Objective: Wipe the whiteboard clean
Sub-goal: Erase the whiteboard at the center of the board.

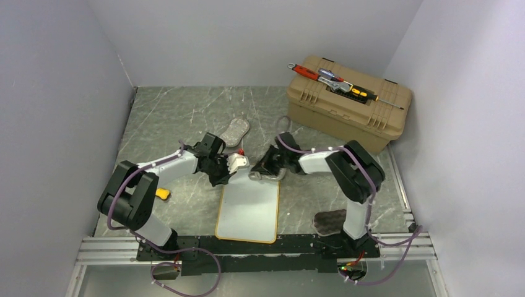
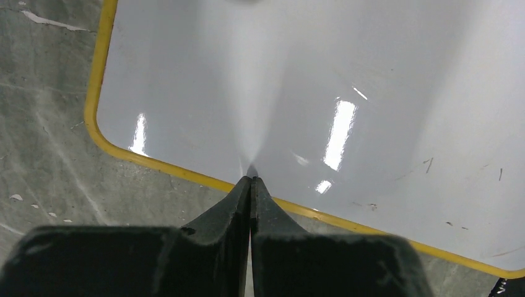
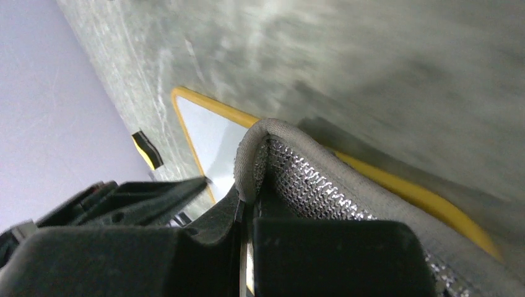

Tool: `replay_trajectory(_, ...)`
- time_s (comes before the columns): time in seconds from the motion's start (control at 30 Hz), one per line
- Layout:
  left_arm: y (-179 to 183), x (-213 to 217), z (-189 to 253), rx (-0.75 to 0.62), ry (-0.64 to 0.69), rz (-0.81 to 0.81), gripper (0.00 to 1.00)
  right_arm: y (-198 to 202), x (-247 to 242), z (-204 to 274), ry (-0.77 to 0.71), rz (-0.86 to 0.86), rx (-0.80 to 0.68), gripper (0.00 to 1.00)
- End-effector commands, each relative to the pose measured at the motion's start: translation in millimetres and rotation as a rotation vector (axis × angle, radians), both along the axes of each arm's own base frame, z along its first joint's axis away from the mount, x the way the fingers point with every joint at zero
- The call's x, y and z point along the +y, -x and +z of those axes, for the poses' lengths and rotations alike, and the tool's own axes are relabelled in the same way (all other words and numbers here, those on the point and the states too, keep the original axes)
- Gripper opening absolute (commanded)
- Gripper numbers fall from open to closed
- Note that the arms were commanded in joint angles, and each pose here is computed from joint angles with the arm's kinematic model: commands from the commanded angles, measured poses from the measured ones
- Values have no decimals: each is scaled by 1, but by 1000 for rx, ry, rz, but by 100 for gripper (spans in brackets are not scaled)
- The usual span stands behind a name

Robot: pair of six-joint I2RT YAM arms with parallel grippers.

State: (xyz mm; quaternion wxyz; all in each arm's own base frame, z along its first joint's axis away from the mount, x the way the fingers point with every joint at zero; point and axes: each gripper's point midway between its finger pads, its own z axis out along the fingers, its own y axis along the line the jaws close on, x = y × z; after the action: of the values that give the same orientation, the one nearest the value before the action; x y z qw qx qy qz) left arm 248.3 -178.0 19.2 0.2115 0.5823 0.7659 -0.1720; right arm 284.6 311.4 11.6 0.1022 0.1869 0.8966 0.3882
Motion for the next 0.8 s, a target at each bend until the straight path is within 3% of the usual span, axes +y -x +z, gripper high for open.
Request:
replay_trajectory(0.0, 40, 47, -25, 191, -159, 78, 9, 40, 8, -87, 306, 91, 153, 0)
replay_trajectory(0.13, 27, 48, 2, 169, -98, 113, 10, 24, 30, -84, 312, 78, 134, 0)
replay_trajectory(0.5, 11, 45, 18, 186, -39, 230, 17, 43, -36, -82, 377, -59, 134, 0)
replay_trajectory(0.77, 17, 12, 9, 327, 20, 208, 33, 36, -33, -80, 369, -98, 119, 0)
